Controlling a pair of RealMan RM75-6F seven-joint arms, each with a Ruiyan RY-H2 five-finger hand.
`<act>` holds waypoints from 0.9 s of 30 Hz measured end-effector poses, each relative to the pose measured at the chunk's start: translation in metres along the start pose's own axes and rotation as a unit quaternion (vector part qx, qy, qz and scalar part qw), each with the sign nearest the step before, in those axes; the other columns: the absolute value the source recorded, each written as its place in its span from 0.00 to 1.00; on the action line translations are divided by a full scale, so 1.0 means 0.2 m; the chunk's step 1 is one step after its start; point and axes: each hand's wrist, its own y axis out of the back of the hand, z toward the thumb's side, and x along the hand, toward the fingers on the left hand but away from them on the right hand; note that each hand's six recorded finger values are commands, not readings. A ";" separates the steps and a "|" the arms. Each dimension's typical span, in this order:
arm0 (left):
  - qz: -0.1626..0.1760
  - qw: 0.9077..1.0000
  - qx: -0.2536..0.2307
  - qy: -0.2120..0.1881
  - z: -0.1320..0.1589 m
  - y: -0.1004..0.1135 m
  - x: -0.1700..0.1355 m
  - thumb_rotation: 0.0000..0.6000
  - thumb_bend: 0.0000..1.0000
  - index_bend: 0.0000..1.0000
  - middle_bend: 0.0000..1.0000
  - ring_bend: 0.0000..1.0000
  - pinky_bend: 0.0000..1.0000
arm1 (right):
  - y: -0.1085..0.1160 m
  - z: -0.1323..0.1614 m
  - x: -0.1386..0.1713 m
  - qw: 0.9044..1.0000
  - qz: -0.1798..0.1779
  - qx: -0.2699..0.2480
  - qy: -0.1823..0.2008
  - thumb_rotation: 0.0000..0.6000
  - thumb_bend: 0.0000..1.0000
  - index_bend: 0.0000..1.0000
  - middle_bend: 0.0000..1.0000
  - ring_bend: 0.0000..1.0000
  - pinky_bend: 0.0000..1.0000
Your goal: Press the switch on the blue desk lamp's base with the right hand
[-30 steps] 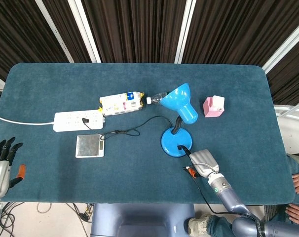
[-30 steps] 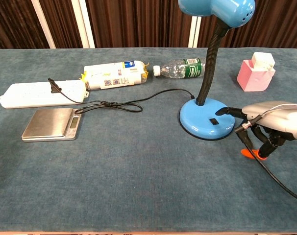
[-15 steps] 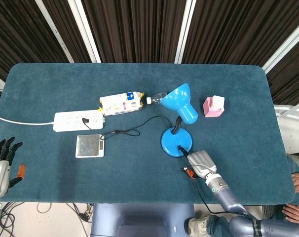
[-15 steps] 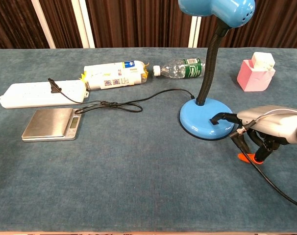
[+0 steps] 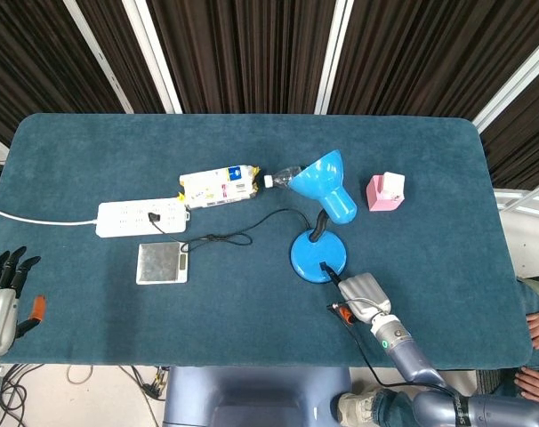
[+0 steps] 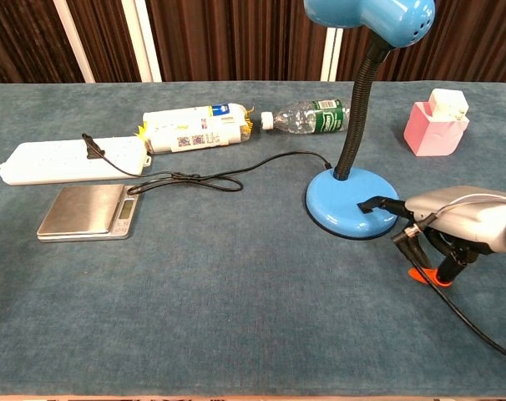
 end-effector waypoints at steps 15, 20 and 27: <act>0.001 1.000 0.001 0.000 0.00 0.00 0.00 1.00 0.47 0.17 0.04 0.00 0.00 | 0.00 -0.04 0.02 1.000 -0.009 0.000 -0.007 1.00 0.41 0.00 0.62 0.68 1.00; 0.000 1.000 0.002 -0.001 0.00 0.00 0.00 1.00 0.47 0.17 0.04 0.00 0.00 | 0.11 -0.05 0.04 0.999 -0.044 -0.022 -0.013 1.00 0.41 0.00 0.53 0.50 1.00; 0.002 1.000 0.000 0.001 0.00 0.00 0.00 1.00 0.47 0.17 0.04 0.00 0.00 | 0.28 -0.14 0.19 0.994 -0.091 -0.059 -0.033 1.00 0.37 0.00 0.18 0.16 0.00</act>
